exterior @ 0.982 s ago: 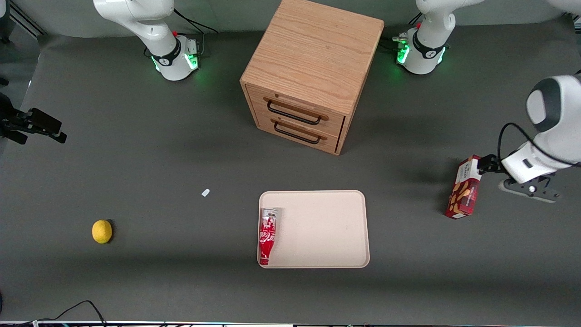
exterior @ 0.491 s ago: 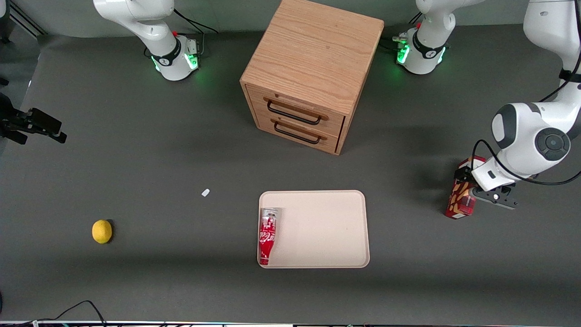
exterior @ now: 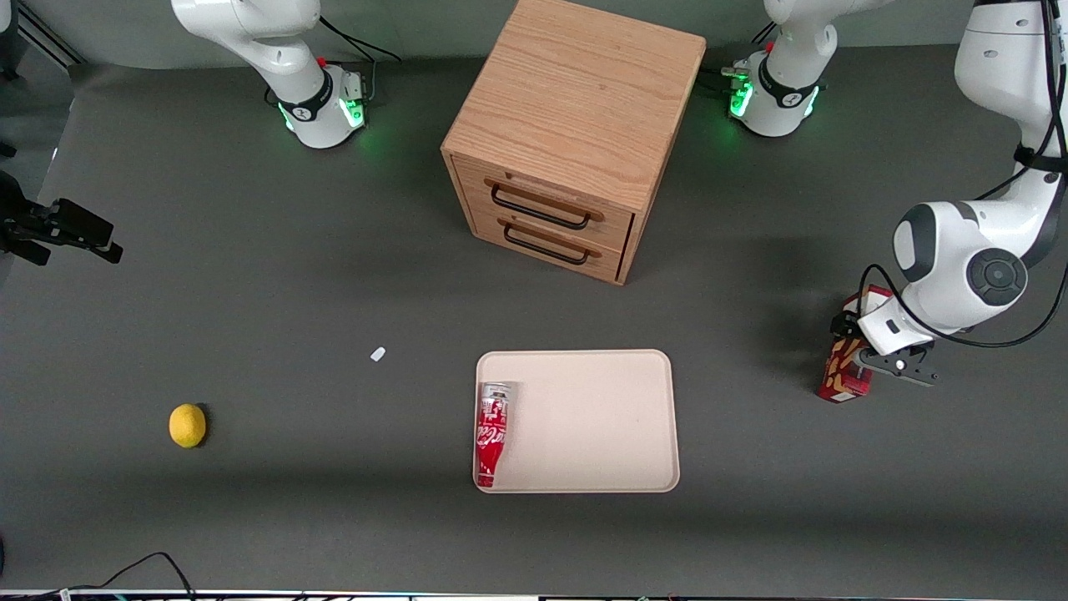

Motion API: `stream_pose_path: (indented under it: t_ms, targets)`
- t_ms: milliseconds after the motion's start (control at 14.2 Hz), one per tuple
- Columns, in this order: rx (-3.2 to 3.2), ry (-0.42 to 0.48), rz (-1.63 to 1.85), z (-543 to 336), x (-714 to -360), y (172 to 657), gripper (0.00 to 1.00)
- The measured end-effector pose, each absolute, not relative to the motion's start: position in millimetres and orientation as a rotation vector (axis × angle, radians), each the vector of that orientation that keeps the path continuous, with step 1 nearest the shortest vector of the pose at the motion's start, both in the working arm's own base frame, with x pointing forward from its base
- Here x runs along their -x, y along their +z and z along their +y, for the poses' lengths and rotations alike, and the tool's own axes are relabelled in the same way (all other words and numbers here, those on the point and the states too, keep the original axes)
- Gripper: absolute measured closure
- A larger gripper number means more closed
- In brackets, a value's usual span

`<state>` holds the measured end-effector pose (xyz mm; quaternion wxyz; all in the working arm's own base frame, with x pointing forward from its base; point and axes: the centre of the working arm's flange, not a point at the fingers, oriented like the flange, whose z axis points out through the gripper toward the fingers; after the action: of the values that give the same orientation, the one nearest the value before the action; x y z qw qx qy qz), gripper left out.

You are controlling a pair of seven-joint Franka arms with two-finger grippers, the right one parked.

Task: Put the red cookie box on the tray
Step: 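Close the left gripper around the top of the cookie box, then lift the cookie box and carry it over the white tray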

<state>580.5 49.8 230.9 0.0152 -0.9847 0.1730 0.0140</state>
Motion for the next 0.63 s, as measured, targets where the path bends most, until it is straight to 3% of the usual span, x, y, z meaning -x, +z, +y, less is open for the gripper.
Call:
stream_pose_path:
  t_ms: [140, 281, 421, 632]
  targets:
    - [3.064, 0.051, 0.55, 45.5, -580.1, 226.4, 0.37]
    - [3.062, 0.05, 0.559, 42.2, -580.5, 225.2, 0.61]
    - [3.061, 0.045, 0.563, 40.6, -581.9, 226.4, 0.79]
    - [3.058, 0.032, 0.558, 42.2, -587.3, 232.7, 0.81]
